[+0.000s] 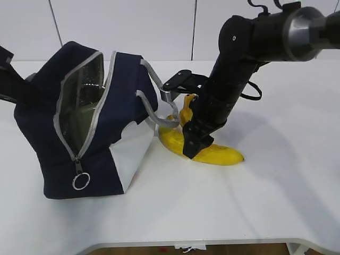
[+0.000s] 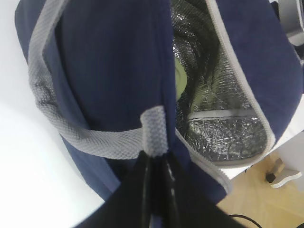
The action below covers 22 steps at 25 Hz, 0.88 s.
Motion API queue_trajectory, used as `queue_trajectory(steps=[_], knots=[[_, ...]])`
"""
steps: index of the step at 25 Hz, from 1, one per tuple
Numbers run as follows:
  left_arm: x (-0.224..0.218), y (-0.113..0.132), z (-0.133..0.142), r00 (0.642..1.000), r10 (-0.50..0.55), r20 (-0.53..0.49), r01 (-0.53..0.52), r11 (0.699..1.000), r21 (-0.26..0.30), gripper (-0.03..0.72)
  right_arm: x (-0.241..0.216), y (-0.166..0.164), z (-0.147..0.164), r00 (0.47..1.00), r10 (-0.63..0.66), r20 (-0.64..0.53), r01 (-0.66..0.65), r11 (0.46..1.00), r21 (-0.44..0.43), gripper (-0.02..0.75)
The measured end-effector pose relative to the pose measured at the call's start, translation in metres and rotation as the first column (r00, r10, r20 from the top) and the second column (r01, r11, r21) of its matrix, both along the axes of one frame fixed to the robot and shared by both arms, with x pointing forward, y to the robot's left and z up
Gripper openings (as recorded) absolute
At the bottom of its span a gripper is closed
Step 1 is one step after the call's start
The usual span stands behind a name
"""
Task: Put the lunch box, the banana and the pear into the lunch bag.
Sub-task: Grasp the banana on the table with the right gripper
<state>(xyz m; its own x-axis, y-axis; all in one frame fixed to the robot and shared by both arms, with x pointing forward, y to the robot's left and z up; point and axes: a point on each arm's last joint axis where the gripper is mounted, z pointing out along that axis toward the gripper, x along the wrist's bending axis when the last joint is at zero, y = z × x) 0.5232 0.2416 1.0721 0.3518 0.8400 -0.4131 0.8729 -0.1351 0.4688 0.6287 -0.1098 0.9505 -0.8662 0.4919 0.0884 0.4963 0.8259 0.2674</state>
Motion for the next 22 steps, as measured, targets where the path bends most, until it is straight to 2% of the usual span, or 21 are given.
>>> queue_trajectory(steps=[10, 22], knots=[[0.0, 0.0, 0.0, 1.0, 0.0, 0.005, 0.0, 1.0, 0.005, 0.0, 0.003, -0.002, -0.012, 1.0, 0.014, 0.007, -0.014, 0.999, -0.036, 0.507], [0.001, 0.0, 0.0, 1.0, 0.001, 0.006, -0.001, 1.0, 0.005, 0.0, 0.003, -0.002, -0.016, 1.0, 0.016, -0.005, -0.016, 0.999, -0.041, 0.507]])
